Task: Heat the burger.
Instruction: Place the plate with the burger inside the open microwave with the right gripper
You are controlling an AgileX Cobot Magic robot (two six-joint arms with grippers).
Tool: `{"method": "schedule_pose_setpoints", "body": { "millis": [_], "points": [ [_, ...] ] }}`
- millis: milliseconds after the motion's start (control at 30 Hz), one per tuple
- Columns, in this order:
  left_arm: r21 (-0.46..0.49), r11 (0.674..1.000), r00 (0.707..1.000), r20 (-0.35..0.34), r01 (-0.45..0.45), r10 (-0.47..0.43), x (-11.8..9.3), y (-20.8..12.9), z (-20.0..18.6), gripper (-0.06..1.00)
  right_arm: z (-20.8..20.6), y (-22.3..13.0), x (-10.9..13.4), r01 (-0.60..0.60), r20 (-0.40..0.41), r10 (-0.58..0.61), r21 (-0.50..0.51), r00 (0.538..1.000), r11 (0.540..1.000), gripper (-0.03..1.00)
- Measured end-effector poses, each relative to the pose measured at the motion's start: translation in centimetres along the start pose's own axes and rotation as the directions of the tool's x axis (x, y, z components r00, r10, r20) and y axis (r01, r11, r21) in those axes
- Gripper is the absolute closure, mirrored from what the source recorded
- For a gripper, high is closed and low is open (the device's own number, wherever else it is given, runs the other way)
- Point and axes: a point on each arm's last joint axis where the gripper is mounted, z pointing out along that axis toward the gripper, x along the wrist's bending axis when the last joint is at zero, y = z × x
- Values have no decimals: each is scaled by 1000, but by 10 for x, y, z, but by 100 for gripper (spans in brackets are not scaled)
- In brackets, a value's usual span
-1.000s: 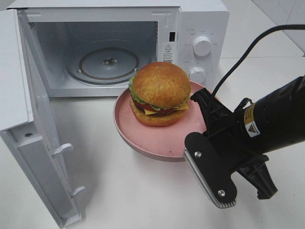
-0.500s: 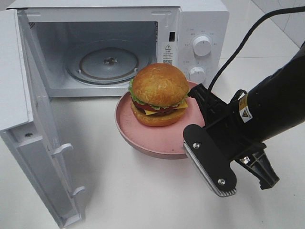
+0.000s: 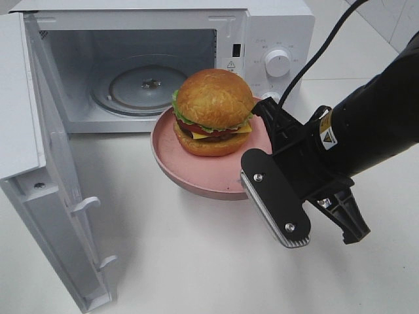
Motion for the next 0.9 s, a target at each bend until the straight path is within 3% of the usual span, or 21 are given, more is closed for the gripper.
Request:
{"method": "schedule_pose_setpoints", "body": {
  "millis": [300,600,900],
  "points": [
    [0,1000,1000,0,0,0,0,0,0,-4,1,1,-5,-17,48,18,-12,999,1000,94],
    [0,1000,1000,0,0,0,0,0,0,-4,18,7,-18,-38,4,38,-12,999,999,94],
    [0,1000,1000,0,0,0,0,0,0,-4,29,20,-42,-58,11,59,-25,998,998,94]
  ]
}}
